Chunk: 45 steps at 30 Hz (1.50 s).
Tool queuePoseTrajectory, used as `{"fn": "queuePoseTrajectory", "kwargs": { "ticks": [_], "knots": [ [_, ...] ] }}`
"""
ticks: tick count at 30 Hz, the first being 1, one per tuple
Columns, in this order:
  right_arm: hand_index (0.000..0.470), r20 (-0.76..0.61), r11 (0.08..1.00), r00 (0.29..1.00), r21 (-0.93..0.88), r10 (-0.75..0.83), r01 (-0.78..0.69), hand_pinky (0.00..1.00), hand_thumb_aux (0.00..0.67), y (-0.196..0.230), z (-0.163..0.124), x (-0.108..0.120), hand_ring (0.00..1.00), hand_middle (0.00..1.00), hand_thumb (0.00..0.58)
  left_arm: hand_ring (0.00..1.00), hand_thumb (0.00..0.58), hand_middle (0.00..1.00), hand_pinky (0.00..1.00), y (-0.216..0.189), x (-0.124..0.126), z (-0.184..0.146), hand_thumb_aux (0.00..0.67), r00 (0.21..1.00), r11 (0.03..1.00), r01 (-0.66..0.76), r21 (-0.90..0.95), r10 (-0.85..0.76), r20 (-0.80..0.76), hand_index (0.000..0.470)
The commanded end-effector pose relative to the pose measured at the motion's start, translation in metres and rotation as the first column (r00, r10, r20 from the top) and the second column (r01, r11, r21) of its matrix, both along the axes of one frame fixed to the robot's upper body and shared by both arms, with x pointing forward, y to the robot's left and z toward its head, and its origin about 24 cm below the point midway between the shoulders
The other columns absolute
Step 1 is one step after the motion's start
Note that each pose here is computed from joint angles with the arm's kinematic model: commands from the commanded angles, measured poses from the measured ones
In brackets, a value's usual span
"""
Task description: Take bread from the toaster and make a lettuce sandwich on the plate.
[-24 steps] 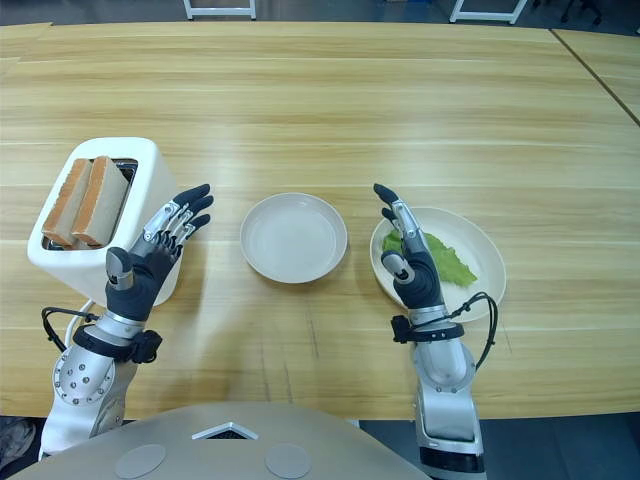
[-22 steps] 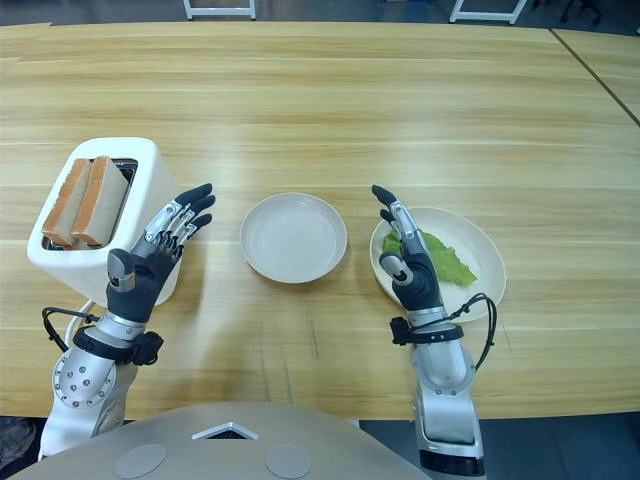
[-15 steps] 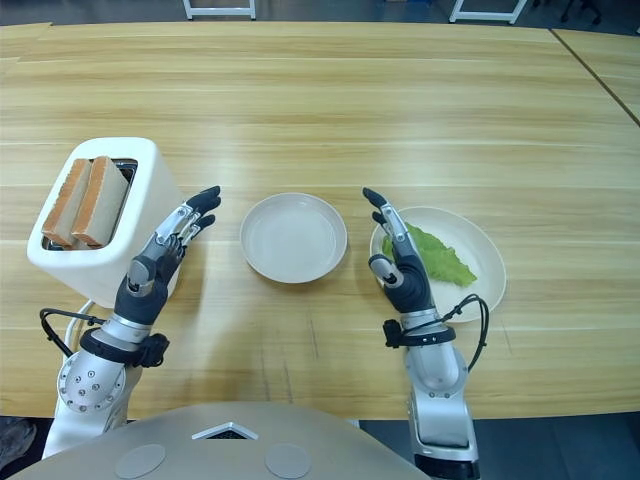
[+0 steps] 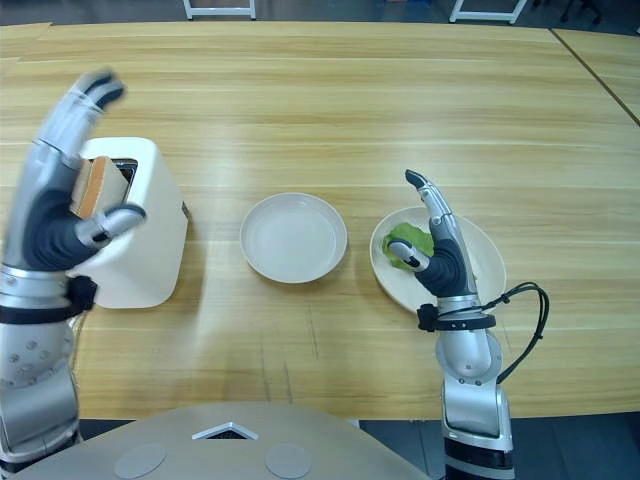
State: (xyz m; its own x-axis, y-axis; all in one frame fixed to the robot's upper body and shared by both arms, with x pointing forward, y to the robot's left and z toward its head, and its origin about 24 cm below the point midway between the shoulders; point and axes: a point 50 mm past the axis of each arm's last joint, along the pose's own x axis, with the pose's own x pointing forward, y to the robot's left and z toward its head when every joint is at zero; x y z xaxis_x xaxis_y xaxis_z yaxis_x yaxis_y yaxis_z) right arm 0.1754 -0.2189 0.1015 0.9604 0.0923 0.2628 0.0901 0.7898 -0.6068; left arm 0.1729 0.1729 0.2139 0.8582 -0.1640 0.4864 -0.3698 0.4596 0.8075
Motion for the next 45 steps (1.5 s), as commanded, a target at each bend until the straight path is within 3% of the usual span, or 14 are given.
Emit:
{"fn": "queuePoseTrajectory", "kwargs": {
  "ticks": [1,7,12,16,29,35,42,43,44,45],
  "knots": [
    [0.000,-0.021,0.999,0.999,-0.028,-0.040,0.039,0.00,0.000,-0.007,-0.006,0.003,0.00,0.00,0.000,0.00,0.000,0.00,0.00,0.047,0.026,-0.009,0.000,0.937,0.912,-0.305,0.274,0.339,-0.084,0.000],
    [0.000,-0.029,0.998,0.998,-0.035,-0.053,0.052,0.00,0.000,-0.013,-0.009,0.003,0.00,0.00,0.000,0.00,0.000,0.00,0.00,0.091,0.030,-0.041,0.000,0.766,0.717,-0.442,0.540,0.614,-0.188,0.000],
    [0.000,-0.036,0.998,0.998,-0.033,-0.052,0.051,0.00,0.000,-0.013,-0.011,0.002,0.00,0.00,0.000,0.00,0.000,0.00,0.00,0.098,0.028,-0.062,0.000,0.703,0.643,-0.388,0.660,0.669,-0.239,0.000],
    [0.000,-0.040,0.998,0.998,-0.028,-0.051,0.050,0.00,0.000,-0.014,-0.012,0.001,0.00,0.00,0.000,0.00,0.000,0.00,0.00,0.106,0.026,-0.057,0.000,0.681,0.604,-0.423,0.675,0.703,-0.202,0.000],
    [0.000,-0.047,0.999,0.998,-0.018,-0.034,0.033,0.00,0.000,-0.009,-0.015,-0.001,0.00,0.00,0.000,0.00,0.000,0.00,0.00,0.113,0.026,-0.044,0.000,0.677,0.570,-0.448,0.688,0.719,-0.155,0.000],
    [0.000,-0.045,0.999,0.998,-0.018,-0.033,0.032,0.00,0.000,-0.009,-0.015,-0.002,0.00,0.00,0.000,0.00,0.000,0.00,0.00,0.101,0.027,-0.068,0.000,0.686,0.591,-0.323,0.739,0.685,-0.247,0.000],
    [0.000,-0.045,0.999,0.999,-0.020,-0.027,0.026,0.00,0.000,-0.009,-0.015,-0.001,0.00,0.00,0.000,0.00,0.000,0.00,0.00,0.089,0.027,-0.079,0.000,0.701,0.659,-0.277,0.699,0.636,-0.323,0.000],
    [0.000,-0.046,0.999,0.999,-0.020,-0.026,0.025,0.00,0.000,-0.008,-0.015,-0.001,0.00,0.00,0.000,0.00,0.205,0.00,0.00,0.086,0.028,-0.077,0.131,0.715,0.678,-0.282,0.679,0.621,-0.323,0.092],
    [0.000,-0.047,1.000,0.999,-0.020,-0.024,0.023,0.00,0.000,-0.008,-0.015,-0.001,0.00,0.00,0.000,0.00,0.441,0.00,0.00,0.083,0.028,-0.074,0.342,0.728,0.696,-0.291,0.657,0.606,-0.320,0.240],
    [0.000,-0.048,1.000,0.999,-0.019,-0.024,0.023,0.00,0.000,-0.008,-0.016,-0.002,0.00,0.00,0.000,0.00,0.539,0.00,0.00,0.081,0.029,-0.071,0.491,0.740,0.714,-0.297,0.634,0.591,-0.319,0.345]
  ]
}}
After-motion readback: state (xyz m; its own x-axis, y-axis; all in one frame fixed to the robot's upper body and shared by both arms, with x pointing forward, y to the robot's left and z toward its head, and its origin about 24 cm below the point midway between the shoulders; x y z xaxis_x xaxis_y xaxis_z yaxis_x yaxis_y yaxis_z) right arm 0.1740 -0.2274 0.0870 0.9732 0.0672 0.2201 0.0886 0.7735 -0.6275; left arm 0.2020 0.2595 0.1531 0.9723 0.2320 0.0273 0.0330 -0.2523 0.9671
